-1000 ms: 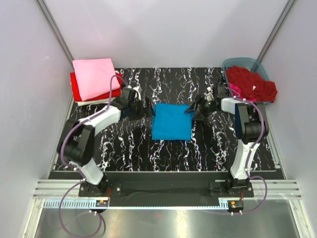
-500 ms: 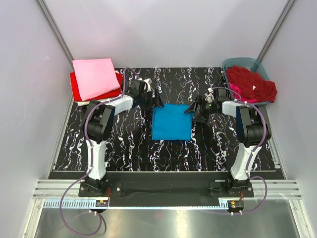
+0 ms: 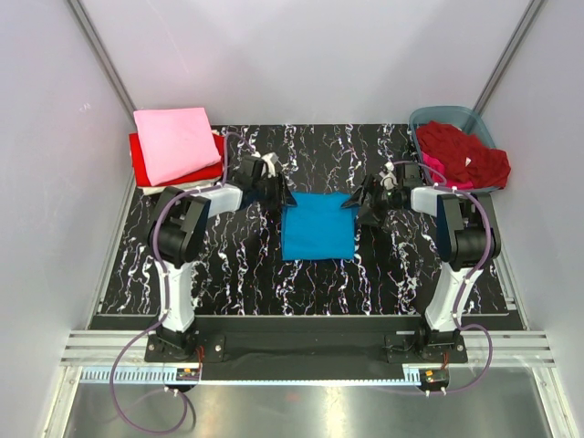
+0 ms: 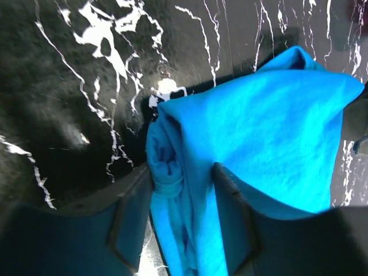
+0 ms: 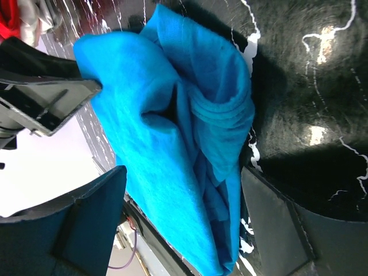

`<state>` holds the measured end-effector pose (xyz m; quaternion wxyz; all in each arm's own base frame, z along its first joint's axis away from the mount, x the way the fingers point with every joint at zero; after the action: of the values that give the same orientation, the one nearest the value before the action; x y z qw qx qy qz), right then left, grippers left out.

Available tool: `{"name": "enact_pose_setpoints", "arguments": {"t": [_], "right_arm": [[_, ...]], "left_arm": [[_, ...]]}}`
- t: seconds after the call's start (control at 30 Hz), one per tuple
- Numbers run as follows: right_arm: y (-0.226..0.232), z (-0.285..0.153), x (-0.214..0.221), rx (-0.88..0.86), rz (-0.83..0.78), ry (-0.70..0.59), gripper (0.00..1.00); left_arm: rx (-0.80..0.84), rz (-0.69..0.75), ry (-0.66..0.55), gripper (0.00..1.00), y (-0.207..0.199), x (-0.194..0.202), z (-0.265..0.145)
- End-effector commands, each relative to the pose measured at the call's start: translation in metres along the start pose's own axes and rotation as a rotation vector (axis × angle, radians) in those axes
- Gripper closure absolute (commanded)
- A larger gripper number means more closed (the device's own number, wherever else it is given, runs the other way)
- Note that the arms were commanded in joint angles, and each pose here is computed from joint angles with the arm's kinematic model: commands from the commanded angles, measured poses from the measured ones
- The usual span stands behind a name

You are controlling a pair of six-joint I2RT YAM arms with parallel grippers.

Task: Fold and stack the t-shirts
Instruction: Neatly place the folded tshirt to the corner

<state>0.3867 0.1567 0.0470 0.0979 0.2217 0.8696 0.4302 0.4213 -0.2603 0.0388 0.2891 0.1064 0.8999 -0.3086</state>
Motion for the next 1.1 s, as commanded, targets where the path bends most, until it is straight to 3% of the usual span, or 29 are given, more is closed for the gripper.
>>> {"name": "enact_pose_setpoints", "arguments": {"t": [0.0, 0.03, 0.07, 0.1, 0.13, 0.27, 0.5, 0.73, 1.07], "right_arm": [[-0.025, 0.004, -0.003, 0.055, 0.028, -0.016, 0.11], [-0.025, 0.004, -0.002, 0.053, 0.029, -0.015, 0.11], [-0.026, 0.004, -0.002, 0.053, 0.035, -0.014, 0.11], [-0.026, 0.003, -0.002, 0.049, 0.039, -0.014, 0.11], [-0.027, 0.003, -0.002, 0.049, 0.041, -0.013, 0.1], [-0.028, 0.0, -0.003, 0.034, 0.053, -0.018, 0.1], [-0.026, -0.008, -0.006, -0.001, 0.048, -0.06, 0.07], [-0.027, -0.006, -0.006, -0.002, 0.059, -0.052, 0.07], [-0.029, -0.004, -0.006, -0.004, 0.068, -0.04, 0.07]], "left_arm": [[0.023, -0.012, 0.086, 0.54, -0.007, 0.03, 0.007], [0.018, 0.002, 0.096, 0.61, -0.009, 0.029, 0.008], [0.02, 0.008, 0.105, 0.83, -0.011, 0.03, 0.01], [0.047, 0.012, 0.106, 0.95, -0.015, 0.028, 0.011], [0.061, 0.004, 0.101, 1.0, -0.019, 0.026, 0.01], [0.049, 0.028, 0.07, 1.0, -0.026, 0.007, -0.009], [-0.088, 0.079, -0.015, 1.0, -0.021, -0.066, -0.072], [-0.186, 0.107, -0.014, 1.0, -0.007, -0.123, -0.096], [-0.245, 0.104, -0.109, 1.0, -0.006, -0.172, -0.154]]}}
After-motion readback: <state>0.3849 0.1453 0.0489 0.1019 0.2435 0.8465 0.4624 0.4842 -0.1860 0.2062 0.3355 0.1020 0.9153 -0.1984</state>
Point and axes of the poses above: each gripper's point midway between its finger pads, its own z axis out along the fingers, its own y axis along the line the jaws close on, x = y × z, the point moved 1 cm from there along -z, back along the fingers, and after that the axes turned 11 degrees about z, right-handed, at the moved point
